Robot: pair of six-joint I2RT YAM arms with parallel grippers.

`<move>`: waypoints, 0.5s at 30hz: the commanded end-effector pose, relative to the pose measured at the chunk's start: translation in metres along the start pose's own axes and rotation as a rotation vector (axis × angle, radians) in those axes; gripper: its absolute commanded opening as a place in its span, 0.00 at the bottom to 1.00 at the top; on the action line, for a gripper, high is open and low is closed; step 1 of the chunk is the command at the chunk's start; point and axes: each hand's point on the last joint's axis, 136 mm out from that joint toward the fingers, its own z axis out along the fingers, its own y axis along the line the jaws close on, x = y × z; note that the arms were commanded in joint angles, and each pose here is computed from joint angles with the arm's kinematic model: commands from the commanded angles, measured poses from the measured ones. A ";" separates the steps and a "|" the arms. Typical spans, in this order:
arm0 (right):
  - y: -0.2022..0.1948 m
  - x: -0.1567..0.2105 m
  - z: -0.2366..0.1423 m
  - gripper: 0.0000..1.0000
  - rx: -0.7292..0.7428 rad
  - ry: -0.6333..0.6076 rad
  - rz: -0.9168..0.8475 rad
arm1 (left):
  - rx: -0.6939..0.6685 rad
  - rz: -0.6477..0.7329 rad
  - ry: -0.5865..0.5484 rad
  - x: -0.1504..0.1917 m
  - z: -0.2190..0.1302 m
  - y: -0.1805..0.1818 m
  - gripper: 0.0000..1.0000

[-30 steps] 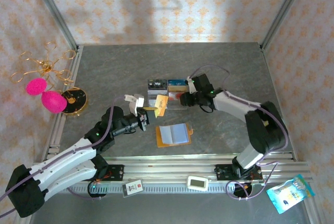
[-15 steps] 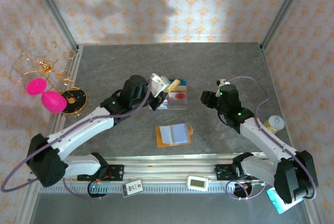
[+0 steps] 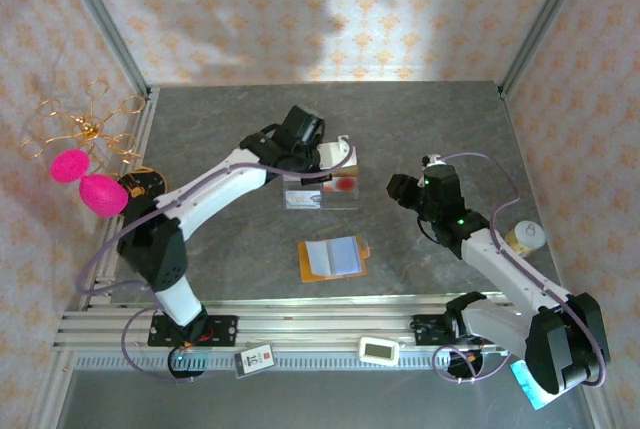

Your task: Take the credit cards out of the card holder

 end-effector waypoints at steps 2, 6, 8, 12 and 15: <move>-0.006 -0.007 0.003 0.43 0.037 -0.013 0.004 | 0.115 0.102 0.057 0.013 0.002 -0.013 0.00; -0.012 -0.009 0.007 0.43 0.068 -0.008 -0.001 | 0.104 0.132 0.059 0.015 0.012 -0.010 0.00; -0.015 -0.010 0.009 0.43 0.084 -0.010 -0.001 | 0.104 0.138 0.067 0.017 0.014 -0.010 0.00; -0.015 -0.014 0.012 0.43 0.092 -0.010 -0.005 | 0.091 0.147 0.049 0.021 0.021 -0.013 0.00; -0.014 -0.016 0.015 0.43 0.095 -0.007 -0.013 | 0.083 0.134 0.060 0.026 0.031 -0.010 0.00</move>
